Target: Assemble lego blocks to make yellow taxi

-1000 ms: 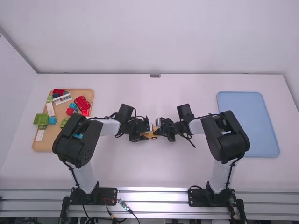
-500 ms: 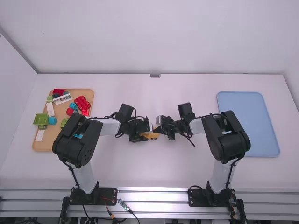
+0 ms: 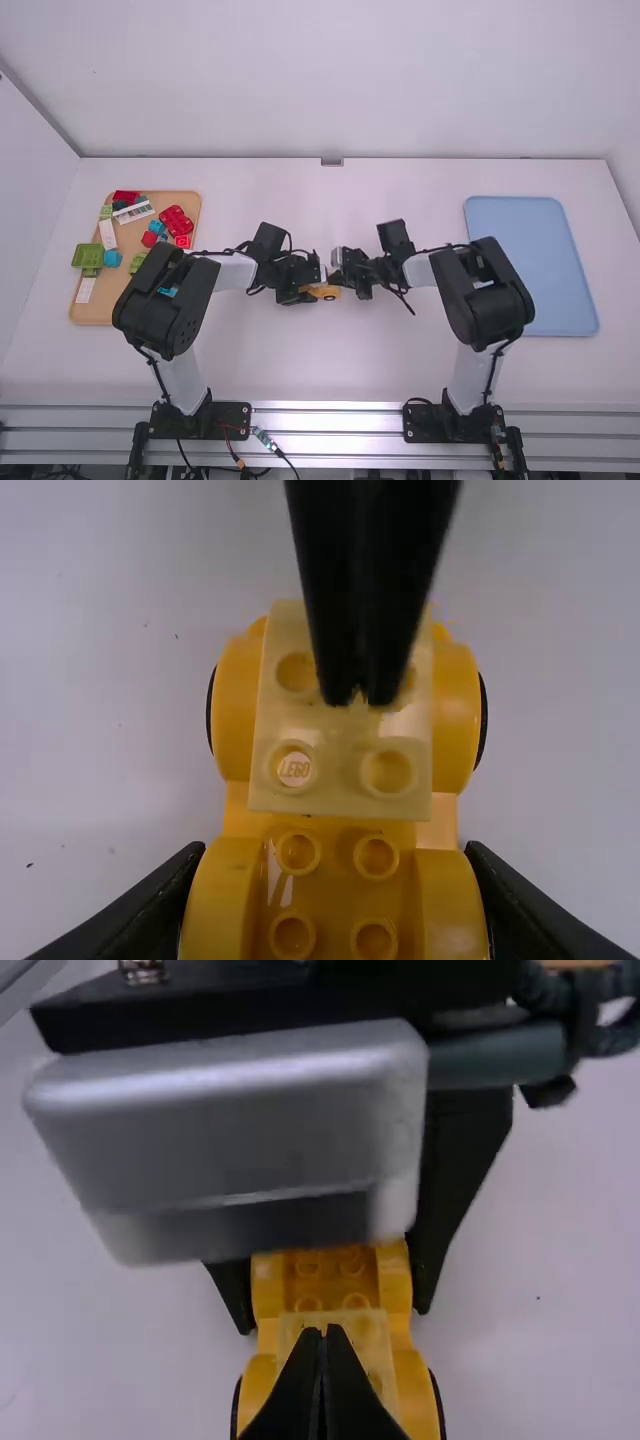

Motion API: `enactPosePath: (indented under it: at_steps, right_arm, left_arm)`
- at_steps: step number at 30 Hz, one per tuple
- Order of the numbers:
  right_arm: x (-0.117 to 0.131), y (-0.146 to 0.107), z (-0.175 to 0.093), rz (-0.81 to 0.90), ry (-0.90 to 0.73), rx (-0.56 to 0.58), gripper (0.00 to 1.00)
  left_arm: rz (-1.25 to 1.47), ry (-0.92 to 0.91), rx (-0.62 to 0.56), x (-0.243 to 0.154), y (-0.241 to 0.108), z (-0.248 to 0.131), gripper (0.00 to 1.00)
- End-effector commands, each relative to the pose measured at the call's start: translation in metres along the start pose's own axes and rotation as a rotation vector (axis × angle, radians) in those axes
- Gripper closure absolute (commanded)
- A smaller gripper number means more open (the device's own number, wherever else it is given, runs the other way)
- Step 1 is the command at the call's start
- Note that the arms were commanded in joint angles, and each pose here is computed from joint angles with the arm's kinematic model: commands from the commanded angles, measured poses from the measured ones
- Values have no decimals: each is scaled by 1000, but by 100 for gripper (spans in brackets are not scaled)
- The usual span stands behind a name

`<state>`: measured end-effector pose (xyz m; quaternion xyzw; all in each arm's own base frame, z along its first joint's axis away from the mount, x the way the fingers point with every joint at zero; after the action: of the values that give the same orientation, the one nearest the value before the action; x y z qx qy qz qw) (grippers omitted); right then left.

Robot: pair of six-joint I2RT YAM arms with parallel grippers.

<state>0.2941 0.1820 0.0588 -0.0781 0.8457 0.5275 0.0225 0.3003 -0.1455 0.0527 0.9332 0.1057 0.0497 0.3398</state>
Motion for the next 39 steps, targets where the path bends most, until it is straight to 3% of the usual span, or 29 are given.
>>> enactPosePath:
  at_steps: [1,14,18,39]
  right_arm:
    - [-8,6,0,-19,-19,15,100]
    - [-5,-20,13,110,-38,112,100]
    - [-2,-34,20,133,4,90,100]
    - [20,-56,14,186,-15,165,100]
  left_arm:
    - [-3,-13,90,-10,-19,8,98]
    - [-2,-10,88,-9,-18,8,98]
    - [-3,-12,89,-10,-19,8,98]
    - [-15,10,74,-6,-16,8,98]
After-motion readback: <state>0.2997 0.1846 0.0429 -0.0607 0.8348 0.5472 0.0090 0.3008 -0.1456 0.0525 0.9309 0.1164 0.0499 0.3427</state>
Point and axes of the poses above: each hand's point on the last joint's axis, 136 mm out from that joint toward the fingers, its own z axis out along the fingers, its own x axis along the line the jaws close on, y = z × x, the point moved 9 cm from there along -z, back along the fingers, and after that the axes turned 7 degrees about -z, right-handed, at the moved point
